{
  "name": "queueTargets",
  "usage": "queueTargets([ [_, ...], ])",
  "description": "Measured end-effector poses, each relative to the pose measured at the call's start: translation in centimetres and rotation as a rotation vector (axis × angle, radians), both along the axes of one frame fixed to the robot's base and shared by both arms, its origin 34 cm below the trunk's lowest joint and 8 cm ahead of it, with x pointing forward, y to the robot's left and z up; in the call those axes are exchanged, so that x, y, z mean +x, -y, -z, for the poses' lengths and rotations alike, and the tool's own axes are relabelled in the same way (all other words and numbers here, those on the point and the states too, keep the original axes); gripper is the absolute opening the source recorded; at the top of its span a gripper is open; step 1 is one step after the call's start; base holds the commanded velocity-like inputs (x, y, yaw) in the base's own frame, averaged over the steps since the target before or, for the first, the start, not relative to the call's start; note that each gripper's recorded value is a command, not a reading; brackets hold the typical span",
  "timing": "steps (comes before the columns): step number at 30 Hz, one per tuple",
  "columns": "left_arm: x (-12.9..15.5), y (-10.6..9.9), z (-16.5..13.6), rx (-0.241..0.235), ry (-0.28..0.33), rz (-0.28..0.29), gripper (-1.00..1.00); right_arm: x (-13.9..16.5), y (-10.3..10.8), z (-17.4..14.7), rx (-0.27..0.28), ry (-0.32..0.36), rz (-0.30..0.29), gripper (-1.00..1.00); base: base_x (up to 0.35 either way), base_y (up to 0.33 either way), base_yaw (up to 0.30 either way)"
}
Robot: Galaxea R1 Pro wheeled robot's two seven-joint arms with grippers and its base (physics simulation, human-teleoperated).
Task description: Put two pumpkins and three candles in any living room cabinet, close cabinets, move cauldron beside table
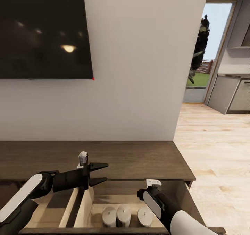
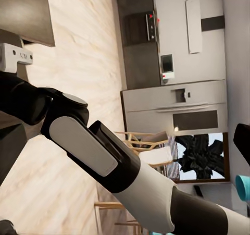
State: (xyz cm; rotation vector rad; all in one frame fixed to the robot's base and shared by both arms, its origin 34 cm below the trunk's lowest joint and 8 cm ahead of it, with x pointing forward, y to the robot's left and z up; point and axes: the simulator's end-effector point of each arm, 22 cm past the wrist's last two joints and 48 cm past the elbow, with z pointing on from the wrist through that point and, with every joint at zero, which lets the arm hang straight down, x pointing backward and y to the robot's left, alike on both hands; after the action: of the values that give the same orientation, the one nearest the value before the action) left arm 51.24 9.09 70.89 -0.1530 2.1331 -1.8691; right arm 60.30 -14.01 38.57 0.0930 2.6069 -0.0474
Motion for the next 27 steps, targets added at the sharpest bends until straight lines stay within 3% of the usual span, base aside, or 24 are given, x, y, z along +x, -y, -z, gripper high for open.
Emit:
queueTargets([
  [12,0.6,0.0,-2.7,-0.001,0.0,0.0,1.0,0.6,0.0,-2.7,0.0,0.0,0.0,1.0,-0.047,0.007,0.0],
  [27,1.2,0.3,-5.8,-0.003,-0.003,0.006,1.0,1.4,-0.1,-6.0,0.001,0.001,-0.001,1.0,-0.147,0.008,0.0],
])
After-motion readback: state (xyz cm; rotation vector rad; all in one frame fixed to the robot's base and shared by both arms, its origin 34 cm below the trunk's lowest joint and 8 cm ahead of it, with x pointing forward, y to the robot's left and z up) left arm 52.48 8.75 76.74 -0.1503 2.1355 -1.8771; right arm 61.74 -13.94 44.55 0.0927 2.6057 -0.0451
